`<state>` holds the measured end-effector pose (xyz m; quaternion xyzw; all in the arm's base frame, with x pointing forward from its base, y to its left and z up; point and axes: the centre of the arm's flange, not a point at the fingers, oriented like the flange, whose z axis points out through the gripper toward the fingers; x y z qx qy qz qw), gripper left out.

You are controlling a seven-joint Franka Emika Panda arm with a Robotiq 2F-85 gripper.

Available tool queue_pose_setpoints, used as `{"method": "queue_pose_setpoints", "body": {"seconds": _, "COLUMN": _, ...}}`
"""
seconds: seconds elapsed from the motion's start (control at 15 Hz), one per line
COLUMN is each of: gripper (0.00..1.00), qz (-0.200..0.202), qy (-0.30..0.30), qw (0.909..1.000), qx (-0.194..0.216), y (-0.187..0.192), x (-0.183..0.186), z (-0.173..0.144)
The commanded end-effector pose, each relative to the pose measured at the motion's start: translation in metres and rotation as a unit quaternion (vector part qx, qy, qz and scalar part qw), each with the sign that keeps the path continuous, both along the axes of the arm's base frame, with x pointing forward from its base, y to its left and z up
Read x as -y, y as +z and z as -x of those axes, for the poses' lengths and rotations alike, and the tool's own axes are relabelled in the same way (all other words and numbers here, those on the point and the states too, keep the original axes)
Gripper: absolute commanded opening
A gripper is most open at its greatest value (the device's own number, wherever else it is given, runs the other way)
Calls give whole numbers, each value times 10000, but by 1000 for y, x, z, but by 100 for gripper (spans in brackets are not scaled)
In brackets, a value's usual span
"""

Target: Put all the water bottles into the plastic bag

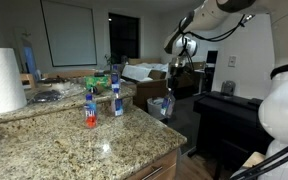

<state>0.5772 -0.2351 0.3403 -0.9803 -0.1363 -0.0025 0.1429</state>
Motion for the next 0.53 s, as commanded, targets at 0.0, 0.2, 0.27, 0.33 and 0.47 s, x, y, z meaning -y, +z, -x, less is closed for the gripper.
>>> {"method": "queue_pose_setpoints", "body": {"seconds": 0.0, "gripper": 11, "qz": -375, "qy": -351, "qw": 9986, "qx": 122, "y": -43, "x": 3, "z": -1}}
{"method": "queue_pose_setpoints", "body": {"seconds": 0.2, "gripper": 11, "qz": -461, "qy": -493, "qw": 9977, "qx": 16, "y": -78, "x": 0, "z": -4}}
{"method": "queue_pose_setpoints", "body": {"seconds": 0.27, "gripper": 11, "qz": -486, "qy": -493, "qw": 9976, "qx": -19, "y": -86, "x": -3, "z": -4}}
{"method": "queue_pose_setpoints", "body": {"seconds": 0.33, "gripper": 11, "qz": -522, "qy": -490, "qw": 9974, "qx": -80, "y": -96, "x": -7, "z": -4}}
{"method": "queue_pose_setpoints", "body": {"seconds": 0.47, "gripper": 11, "qz": -598, "qy": -458, "qw": 9970, "qx": -168, "y": -111, "x": -16, "z": -4}}
